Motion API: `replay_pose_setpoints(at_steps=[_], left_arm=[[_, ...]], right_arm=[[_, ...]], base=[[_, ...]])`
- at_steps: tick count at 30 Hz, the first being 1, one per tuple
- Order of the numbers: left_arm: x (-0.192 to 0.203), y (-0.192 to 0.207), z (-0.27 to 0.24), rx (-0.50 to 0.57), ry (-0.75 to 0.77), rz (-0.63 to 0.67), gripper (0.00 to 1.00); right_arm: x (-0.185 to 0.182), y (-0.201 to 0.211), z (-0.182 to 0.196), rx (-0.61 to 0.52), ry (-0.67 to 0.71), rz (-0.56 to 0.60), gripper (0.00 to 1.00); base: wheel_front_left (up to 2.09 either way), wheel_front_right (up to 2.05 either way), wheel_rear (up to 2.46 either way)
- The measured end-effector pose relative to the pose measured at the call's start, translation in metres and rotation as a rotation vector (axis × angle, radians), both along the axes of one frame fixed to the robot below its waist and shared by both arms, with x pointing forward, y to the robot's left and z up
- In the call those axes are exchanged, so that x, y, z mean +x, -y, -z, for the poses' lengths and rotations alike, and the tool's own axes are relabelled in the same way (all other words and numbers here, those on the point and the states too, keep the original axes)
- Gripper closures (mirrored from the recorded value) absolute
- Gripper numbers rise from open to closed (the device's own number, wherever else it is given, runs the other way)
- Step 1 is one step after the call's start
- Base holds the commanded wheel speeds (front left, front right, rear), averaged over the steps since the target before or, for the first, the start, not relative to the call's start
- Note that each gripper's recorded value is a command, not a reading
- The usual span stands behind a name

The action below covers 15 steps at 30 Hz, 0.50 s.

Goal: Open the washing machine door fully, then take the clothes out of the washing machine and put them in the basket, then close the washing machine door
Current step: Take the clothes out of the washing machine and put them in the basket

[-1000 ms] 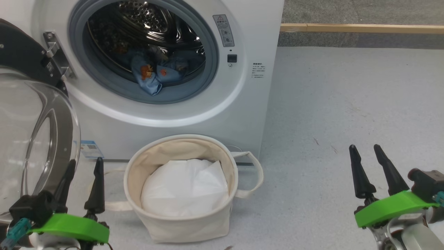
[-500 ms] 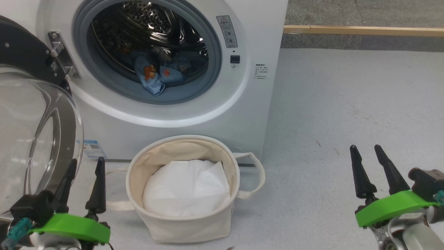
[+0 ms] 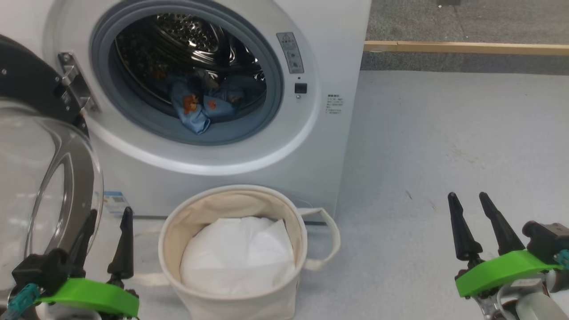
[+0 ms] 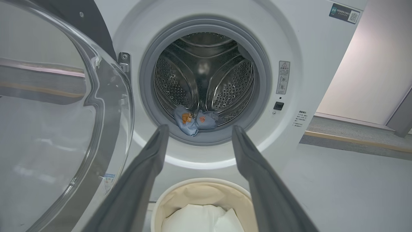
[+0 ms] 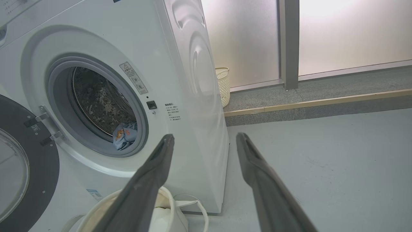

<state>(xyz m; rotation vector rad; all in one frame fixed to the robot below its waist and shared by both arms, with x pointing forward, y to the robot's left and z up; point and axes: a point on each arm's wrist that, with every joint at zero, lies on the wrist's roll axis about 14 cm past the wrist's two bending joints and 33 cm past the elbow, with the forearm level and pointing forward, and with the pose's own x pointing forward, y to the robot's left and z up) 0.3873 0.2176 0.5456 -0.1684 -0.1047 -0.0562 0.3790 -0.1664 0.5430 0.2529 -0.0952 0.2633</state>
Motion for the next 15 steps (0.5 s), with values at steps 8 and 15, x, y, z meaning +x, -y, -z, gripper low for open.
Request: replay_pose_setpoints(at_steps=[8,15], left_arm=[[-0.001,-0.008,0.002,0.002,-0.008,-0.037,0.00],[0.000,-0.008,0.003,-0.004,-0.006,-0.036,0.00]], right_arm=[[0.001,-0.005,0.000,0.003,0.000,-0.013,0.00],[0.001,-0.011,0.003,0.007,-0.008,-0.029,0.00]], base=[[2.15,-2.00,-0.15],[1.36,-1.36,0.00]])
